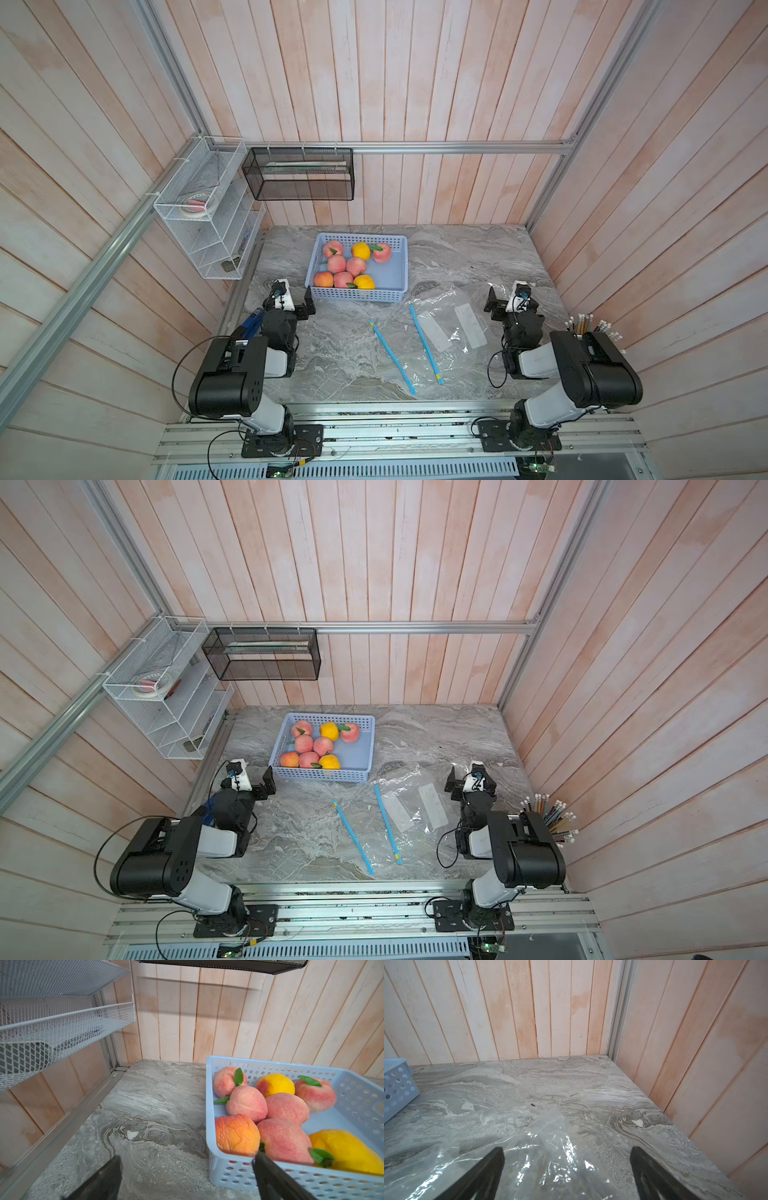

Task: Place the peach in a zip-top bag and seal the zipper
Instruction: Adjust the basket at the center of the board.

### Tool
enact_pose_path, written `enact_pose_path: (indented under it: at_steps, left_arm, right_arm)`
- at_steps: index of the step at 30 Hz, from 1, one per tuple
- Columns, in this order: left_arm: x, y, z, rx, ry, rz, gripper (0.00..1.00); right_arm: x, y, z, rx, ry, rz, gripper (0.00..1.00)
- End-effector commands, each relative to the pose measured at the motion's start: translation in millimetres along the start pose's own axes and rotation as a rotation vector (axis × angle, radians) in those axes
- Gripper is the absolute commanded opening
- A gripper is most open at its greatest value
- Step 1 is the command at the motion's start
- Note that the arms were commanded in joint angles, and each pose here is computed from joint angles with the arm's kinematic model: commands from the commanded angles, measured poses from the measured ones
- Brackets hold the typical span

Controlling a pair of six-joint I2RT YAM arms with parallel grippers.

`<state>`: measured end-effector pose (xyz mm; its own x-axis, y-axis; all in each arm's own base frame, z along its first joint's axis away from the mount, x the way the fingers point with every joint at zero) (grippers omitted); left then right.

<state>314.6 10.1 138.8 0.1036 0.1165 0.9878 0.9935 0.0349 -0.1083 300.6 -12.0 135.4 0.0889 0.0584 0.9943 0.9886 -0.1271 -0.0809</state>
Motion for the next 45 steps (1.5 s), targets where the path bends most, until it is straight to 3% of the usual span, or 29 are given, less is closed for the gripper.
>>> enact_pose_path:
  at_steps: [1, 26, 31, 35, 40, 45]
  left_arm:
    - [0.1, 2.7, -0.1, 0.007, 0.019, 0.004, 1.0]
    - [0.6, 2.1, -0.2, 0.006, 0.015, 0.0, 1.0]
    - [6.4, -11.3, 7.3, 0.077, -0.017, -0.063, 1.0]
    - [21.2, -21.9, 11.4, 0.132, -0.033, -0.101, 1.0]
    - [40.6, -14.2, 11.0, 0.187, -0.111, -0.005, 1.0]
    - [60.2, -9.6, -3.1, 0.146, -0.267, 0.121, 1.0]
  right_arm:
    - [2.2, 2.7, -1.6, -0.008, 0.013, -0.005, 0.98]
    - [1.9, 2.1, -1.9, -0.01, 0.011, -0.005, 0.98]
    - [12.1, -3.7, -0.2, -0.059, -0.006, -0.028, 0.98]
    - [33.6, 3.4, 18.5, -0.047, -0.102, -0.002, 0.98]
    - [64.8, 4.2, 55.0, -0.015, -0.168, 0.022, 0.98]
    - [93.3, -4.1, 77.7, 0.05, -0.053, 0.093, 0.98]
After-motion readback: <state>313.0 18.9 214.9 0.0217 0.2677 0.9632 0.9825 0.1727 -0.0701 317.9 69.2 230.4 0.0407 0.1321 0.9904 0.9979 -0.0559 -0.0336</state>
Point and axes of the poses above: each gripper's point midway between its finger pads, its own y axis out along the fingers, its own z axis along the line the jaws close on, x = y × z, the point moved 7 cm from there along -y, back along the fingers, and after that the axes turned 4 degrees about -y, right-handed, at the moved point
